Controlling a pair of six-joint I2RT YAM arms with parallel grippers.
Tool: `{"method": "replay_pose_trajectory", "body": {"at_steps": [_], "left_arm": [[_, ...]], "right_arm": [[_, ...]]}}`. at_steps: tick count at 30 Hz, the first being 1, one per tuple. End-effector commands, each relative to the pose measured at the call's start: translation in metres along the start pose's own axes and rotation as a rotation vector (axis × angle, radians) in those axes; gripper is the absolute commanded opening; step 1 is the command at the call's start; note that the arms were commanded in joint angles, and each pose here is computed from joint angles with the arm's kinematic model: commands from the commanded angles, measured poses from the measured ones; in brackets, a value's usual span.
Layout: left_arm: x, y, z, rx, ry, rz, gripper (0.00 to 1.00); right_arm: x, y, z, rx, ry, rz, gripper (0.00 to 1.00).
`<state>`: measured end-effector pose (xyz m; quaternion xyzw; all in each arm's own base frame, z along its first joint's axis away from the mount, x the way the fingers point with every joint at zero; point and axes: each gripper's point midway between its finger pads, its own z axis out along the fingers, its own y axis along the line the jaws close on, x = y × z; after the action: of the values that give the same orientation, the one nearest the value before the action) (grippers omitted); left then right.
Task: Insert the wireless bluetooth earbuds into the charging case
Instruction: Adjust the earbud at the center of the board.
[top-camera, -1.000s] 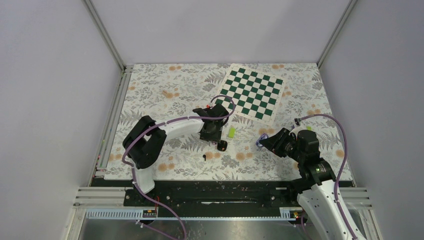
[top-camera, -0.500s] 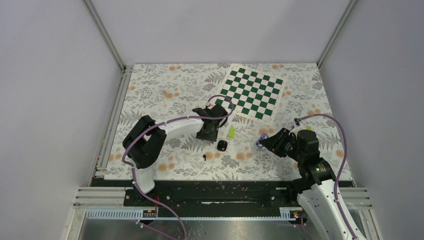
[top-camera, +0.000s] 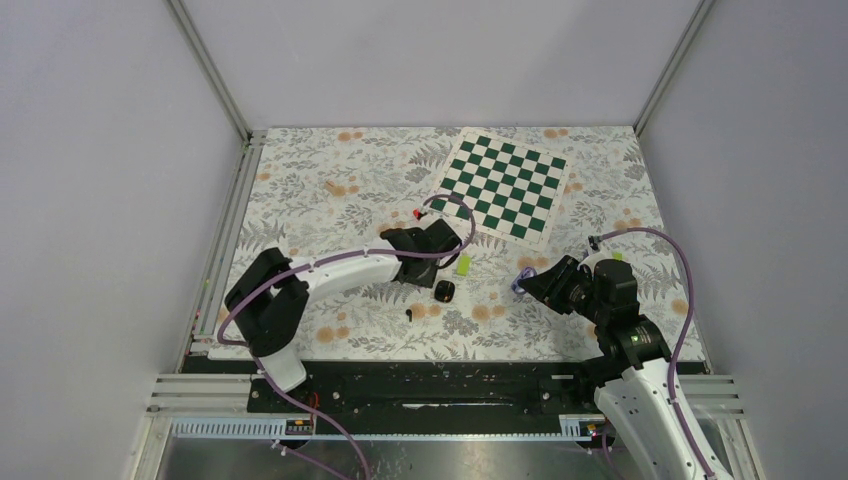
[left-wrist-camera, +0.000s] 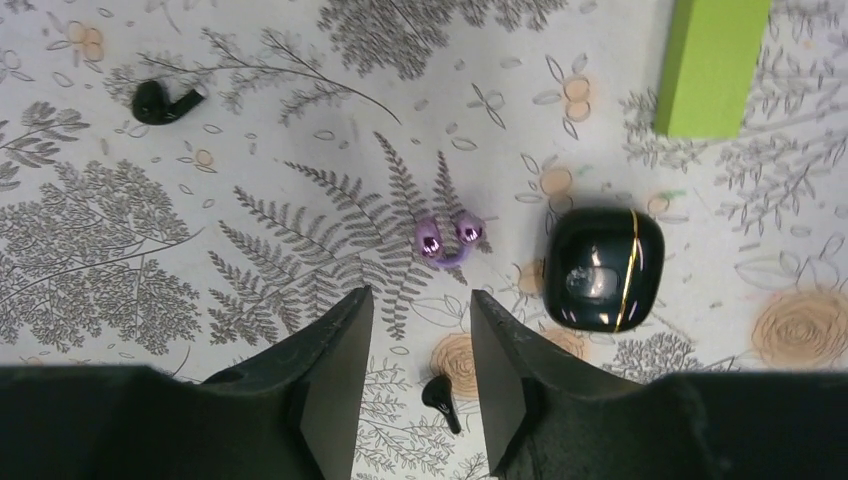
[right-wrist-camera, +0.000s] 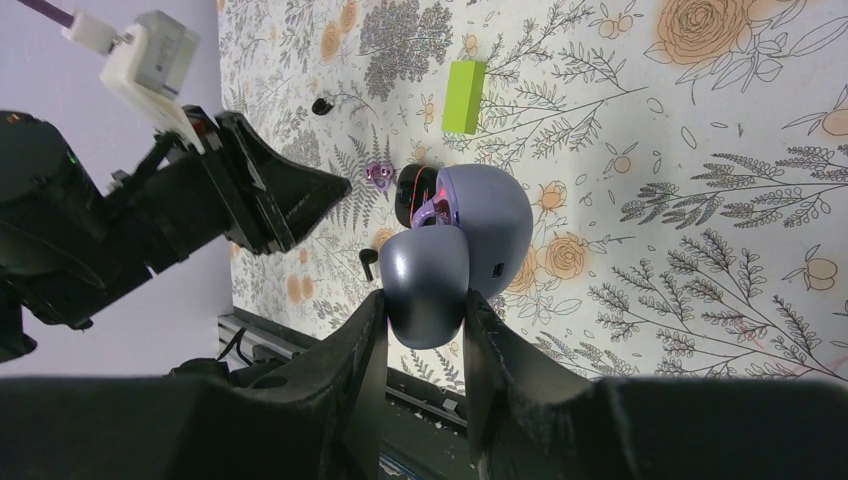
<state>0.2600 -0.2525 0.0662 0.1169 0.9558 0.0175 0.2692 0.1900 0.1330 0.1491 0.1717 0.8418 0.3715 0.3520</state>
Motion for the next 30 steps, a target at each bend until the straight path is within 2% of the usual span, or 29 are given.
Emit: {"method": "replay_pose_trajectory", "body": {"at_steps": [1, 4, 8, 22, 30], "left_arm": [[0.011, -0.011, -0.003, 0.073, -0.012, 0.090, 0.40], [0.026, -0.024, -0.001, 0.140, 0.008, 0.148, 0.34], [0.030, -0.032, 0.001, 0.146, 0.005, 0.213, 0.26], [0.003, -0.032, 0.025, -0.015, -0.028, 0.233, 0.31], [0.007, -0.025, 0.029, -0.058, -0.015, 0.203, 0.35]], "right_arm": [[-0.005, 0.009, 0.000, -0.041, -0.016, -0.012, 0.00], [-0.005, 0.009, 0.000, -0.039, -0.017, -0.011, 0.00], [-0.006, 0.009, 0.000, -0.041, -0.018, -0.010, 0.00], [-0.005, 0.008, -0.002, -0.037, -0.021, -0.011, 0.00], [-0.005, 0.010, -0.001, -0.041, -0.017, -0.008, 0.00]]}}
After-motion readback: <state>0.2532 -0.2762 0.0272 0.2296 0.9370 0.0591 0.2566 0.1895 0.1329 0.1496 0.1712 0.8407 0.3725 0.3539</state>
